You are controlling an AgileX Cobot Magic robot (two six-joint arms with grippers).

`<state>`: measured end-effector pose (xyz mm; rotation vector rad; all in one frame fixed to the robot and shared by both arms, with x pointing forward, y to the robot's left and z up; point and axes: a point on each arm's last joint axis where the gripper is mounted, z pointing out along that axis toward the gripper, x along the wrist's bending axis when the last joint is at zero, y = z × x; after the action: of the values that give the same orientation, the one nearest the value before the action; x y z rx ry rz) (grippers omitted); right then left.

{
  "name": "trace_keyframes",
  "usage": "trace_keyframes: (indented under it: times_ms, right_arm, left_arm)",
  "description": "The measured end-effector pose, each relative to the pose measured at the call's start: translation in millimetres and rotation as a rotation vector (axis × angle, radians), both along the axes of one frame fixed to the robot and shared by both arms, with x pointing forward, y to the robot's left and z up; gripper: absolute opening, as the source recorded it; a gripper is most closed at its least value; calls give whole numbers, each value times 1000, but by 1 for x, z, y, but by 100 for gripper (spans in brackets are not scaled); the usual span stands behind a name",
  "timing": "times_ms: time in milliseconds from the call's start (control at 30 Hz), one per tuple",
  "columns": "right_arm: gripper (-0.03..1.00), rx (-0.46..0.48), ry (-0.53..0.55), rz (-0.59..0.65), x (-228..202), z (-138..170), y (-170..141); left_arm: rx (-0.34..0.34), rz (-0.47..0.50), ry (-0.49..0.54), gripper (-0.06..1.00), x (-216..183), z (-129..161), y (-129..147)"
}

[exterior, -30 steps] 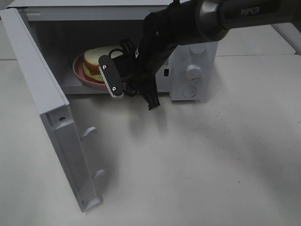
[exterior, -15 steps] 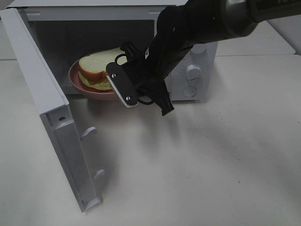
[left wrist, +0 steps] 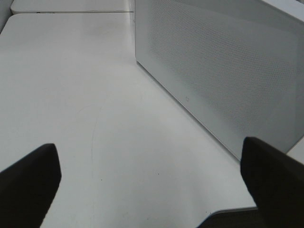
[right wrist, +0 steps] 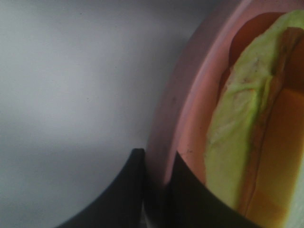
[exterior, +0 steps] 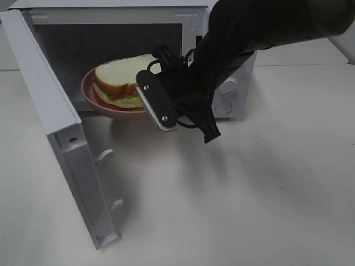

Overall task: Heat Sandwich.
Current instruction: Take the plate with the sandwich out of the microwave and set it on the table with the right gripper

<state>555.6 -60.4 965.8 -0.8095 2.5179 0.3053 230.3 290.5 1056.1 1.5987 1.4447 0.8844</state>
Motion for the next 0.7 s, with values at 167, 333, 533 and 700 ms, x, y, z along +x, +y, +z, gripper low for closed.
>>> trace_keyframes:
  times_ms: [167,333,533,700]
  right_arm:
    - [12,0,-4,-2,-14,1,-11]
    - [12,-3,-3,-5,-30,3,-22]
    - [11,5,-9,-18,-49,7,-38]
    - [11,8,-12,-22,-63,12,-49]
  left_arm:
    - [0,0,0,96,0,0,0]
    - [0,0,0,96,0,0,0]
    - [0,0,0,96,0,0,0]
    - [0,0,0,96,0,0,0]
